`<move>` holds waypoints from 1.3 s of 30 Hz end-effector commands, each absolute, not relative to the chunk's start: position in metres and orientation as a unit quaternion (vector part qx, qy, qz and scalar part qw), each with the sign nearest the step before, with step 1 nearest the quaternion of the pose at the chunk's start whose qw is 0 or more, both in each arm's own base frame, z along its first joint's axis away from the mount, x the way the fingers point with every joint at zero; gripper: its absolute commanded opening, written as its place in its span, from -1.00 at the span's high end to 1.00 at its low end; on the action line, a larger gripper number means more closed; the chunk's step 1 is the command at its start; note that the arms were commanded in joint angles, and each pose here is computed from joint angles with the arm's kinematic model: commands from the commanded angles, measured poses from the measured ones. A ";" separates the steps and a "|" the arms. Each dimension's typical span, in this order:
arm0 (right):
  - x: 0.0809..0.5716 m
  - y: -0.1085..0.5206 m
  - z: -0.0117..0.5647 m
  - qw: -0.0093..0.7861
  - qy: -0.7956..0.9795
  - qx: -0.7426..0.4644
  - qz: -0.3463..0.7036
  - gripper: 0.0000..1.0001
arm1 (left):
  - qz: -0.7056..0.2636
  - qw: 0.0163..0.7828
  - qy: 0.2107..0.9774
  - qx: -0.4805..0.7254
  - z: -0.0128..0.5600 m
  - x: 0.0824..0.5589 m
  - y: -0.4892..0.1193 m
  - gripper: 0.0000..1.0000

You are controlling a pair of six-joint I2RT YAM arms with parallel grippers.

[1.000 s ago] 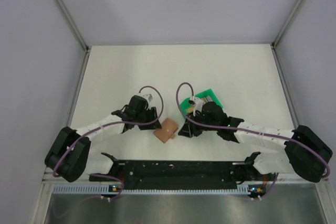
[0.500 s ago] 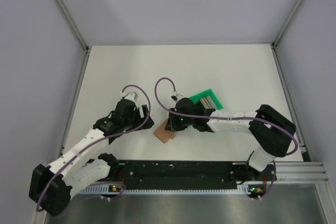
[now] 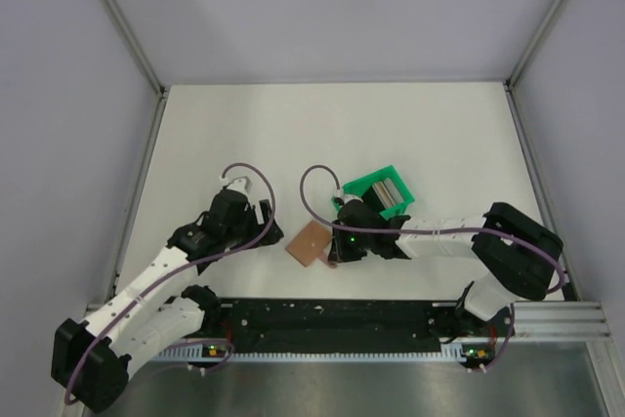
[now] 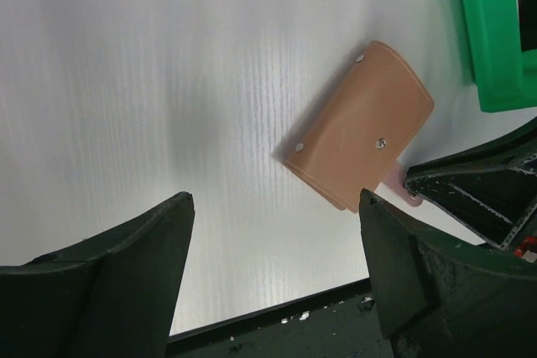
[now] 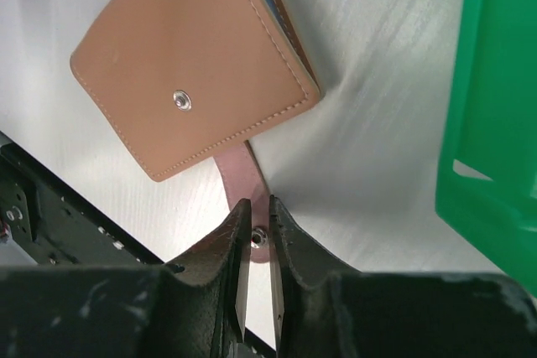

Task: Put the credit cards into the card holder
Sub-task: Open the card holder at the center of the board.

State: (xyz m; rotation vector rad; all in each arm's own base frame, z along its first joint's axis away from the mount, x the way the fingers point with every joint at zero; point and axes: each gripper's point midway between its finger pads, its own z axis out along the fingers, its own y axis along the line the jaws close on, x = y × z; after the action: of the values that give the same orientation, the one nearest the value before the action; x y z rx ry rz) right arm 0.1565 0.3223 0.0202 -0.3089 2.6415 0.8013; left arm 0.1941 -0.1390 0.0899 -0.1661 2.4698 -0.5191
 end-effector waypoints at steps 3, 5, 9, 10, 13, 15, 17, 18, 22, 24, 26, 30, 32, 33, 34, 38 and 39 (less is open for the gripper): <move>0.151 0.321 0.017 0.177 0.936 -0.104 0.286 0.73 | -0.249 0.302 0.920 -0.028 0.095 0.197 -0.161 -0.66; 0.149 0.320 0.010 0.167 0.940 -0.102 0.280 0.75 | -0.254 0.303 0.918 -0.022 0.095 0.200 -0.164 -0.66; 0.149 0.318 0.002 0.161 0.946 -0.105 0.260 0.77 | -0.243 0.297 0.924 -0.016 0.087 0.208 -0.167 -0.68; 0.149 0.315 0.002 0.164 0.950 -0.106 0.242 0.78 | -0.241 0.293 0.925 -0.015 0.085 0.210 -0.168 -0.68; 0.145 0.311 0.006 0.166 0.953 -0.126 0.220 0.78 | -0.235 0.285 0.929 -0.014 0.080 0.217 -0.172 -0.68; 0.146 0.307 0.009 0.167 0.959 -0.132 0.186 0.80 | -0.233 0.284 0.930 -0.017 0.079 0.222 -0.174 -0.68; 0.139 0.308 0.021 0.141 0.964 -0.144 0.174 0.83 | -0.230 0.269 0.935 -0.021 0.088 0.223 -0.176 -0.67; 0.136 0.308 0.029 0.136 0.965 -0.147 0.171 0.83 | -0.228 0.263 0.937 -0.022 0.089 0.222 -0.176 -0.68; 0.136 0.314 0.050 0.146 0.961 -0.145 0.187 0.81 | -0.211 0.261 0.941 -0.035 0.097 0.222 -0.170 -0.68; 0.143 0.316 0.063 0.172 0.955 -0.142 0.197 0.81 | -0.215 0.270 0.938 -0.031 0.099 0.224 -0.171 -0.69; 0.153 0.321 0.078 0.209 0.943 -0.149 0.212 0.78 | -0.214 0.280 0.935 -0.035 0.096 0.226 -0.169 -0.72; 0.164 0.341 0.097 0.237 0.925 -0.155 0.254 0.76 | -0.214 0.274 0.937 -0.040 0.092 0.224 -0.169 -0.76; 0.163 0.356 0.097 0.231 0.920 -0.147 0.280 0.77 | -0.200 0.275 0.939 -0.046 0.088 0.224 -0.164 -0.81; 0.164 0.364 0.097 0.229 0.917 -0.143 0.294 0.78 | -0.193 0.276 0.940 -0.050 0.088 0.224 -0.161 -0.87; 0.165 0.369 0.094 0.226 0.917 -0.140 0.298 0.78 | -0.188 0.277 0.941 -0.051 0.088 0.224 -0.159 -0.95; 0.170 0.392 0.082 0.205 0.917 -0.137 0.315 0.81 | -0.181 0.277 0.943 -0.047 0.085 0.225 -0.156 -0.96; 0.169 0.394 0.075 0.196 0.920 -0.137 0.312 0.81 | -0.180 0.277 0.943 -0.048 0.085 0.226 -0.156 -0.96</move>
State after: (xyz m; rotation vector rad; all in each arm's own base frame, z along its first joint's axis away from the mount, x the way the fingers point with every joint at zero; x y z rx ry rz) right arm 0.1612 0.3561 0.0676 -0.3934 2.6101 0.7381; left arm 0.2200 -0.1619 0.0834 -0.1181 2.5571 -0.5166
